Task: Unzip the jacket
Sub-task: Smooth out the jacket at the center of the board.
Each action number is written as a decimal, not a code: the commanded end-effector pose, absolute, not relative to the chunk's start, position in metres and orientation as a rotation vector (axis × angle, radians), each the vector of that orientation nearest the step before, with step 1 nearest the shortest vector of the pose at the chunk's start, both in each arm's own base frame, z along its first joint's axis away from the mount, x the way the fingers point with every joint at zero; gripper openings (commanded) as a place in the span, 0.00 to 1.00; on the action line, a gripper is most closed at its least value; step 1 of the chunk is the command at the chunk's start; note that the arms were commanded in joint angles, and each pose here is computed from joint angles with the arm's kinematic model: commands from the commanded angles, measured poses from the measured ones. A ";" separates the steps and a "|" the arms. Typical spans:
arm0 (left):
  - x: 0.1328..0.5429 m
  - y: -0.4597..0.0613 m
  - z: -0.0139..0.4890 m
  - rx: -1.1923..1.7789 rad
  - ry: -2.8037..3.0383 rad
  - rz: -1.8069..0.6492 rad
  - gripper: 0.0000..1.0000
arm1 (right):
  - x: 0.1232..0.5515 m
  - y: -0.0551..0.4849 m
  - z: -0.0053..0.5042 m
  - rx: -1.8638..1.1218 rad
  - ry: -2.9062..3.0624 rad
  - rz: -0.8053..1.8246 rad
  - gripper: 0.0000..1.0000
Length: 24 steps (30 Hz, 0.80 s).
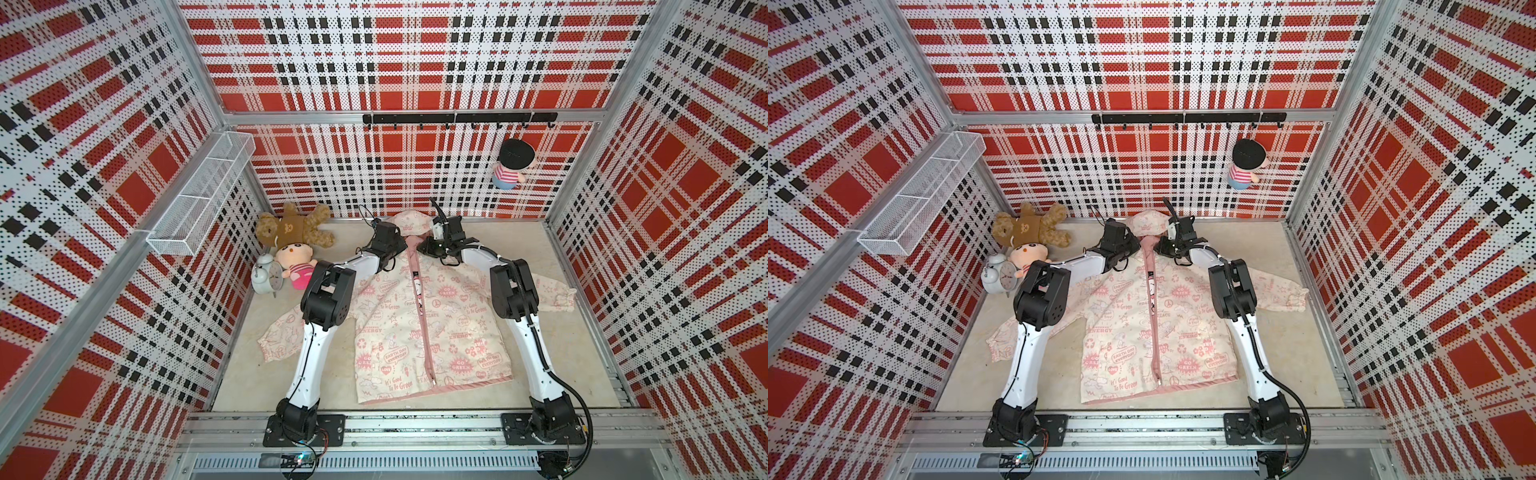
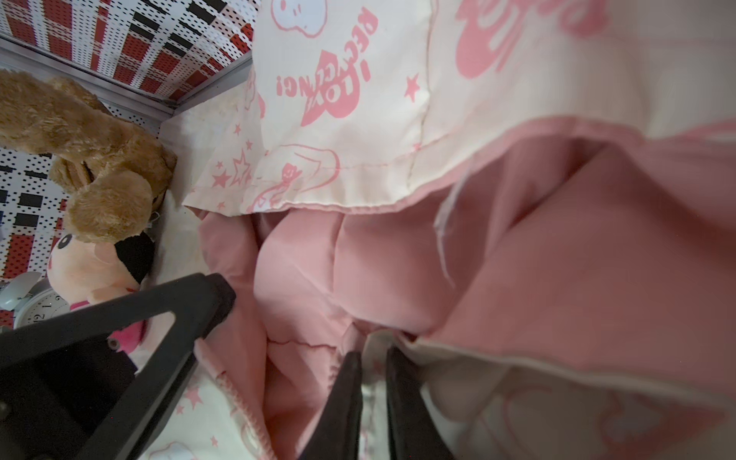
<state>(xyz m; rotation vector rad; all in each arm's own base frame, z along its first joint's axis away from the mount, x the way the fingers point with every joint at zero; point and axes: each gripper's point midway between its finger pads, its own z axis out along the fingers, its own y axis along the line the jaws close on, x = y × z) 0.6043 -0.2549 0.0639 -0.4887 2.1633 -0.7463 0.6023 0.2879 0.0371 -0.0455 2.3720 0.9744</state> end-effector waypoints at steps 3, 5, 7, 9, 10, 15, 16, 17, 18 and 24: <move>0.602 -0.273 0.034 -0.504 2.211 -0.780 0.19 | 0.602 0.284 0.004 0.025 2.430 0.937 0.16; 0.601 -0.275 0.030 -0.521 2.205 -0.786 0.17 | 0.600 0.281 -0.001 0.034 2.438 0.925 0.16; 0.601 -0.277 0.025 -0.547 2.192 -0.799 0.17 | 0.597 0.281 -0.004 0.041 2.444 0.928 0.16; 0.602 -0.278 0.028 -0.575 2.158 -0.816 0.16 | 0.596 0.282 -0.004 0.040 2.444 0.935 0.16; 0.602 -0.278 0.030 -0.587 2.144 -0.820 0.16 | 0.596 0.281 -0.004 0.041 2.445 0.936 0.17; 0.604 -0.278 0.072 -0.583 2.005 -0.846 0.15 | 0.593 0.285 0.010 -0.015 2.419 0.959 0.18; 0.603 -0.276 0.085 -0.577 1.971 -0.849 0.15 | 0.592 0.285 0.013 -0.029 2.412 0.966 0.19; 0.601 -0.273 0.100 -0.562 1.934 -0.837 0.15 | 0.591 0.284 0.020 -0.039 2.399 0.975 0.20; 0.599 -0.270 0.113 -0.547 1.905 -0.822 0.16 | 0.591 0.283 0.026 -0.050 2.386 0.980 0.21; 0.584 -0.256 0.194 -0.414 1.766 -0.723 0.23 | 0.588 0.269 0.069 -0.084 2.320 0.985 0.23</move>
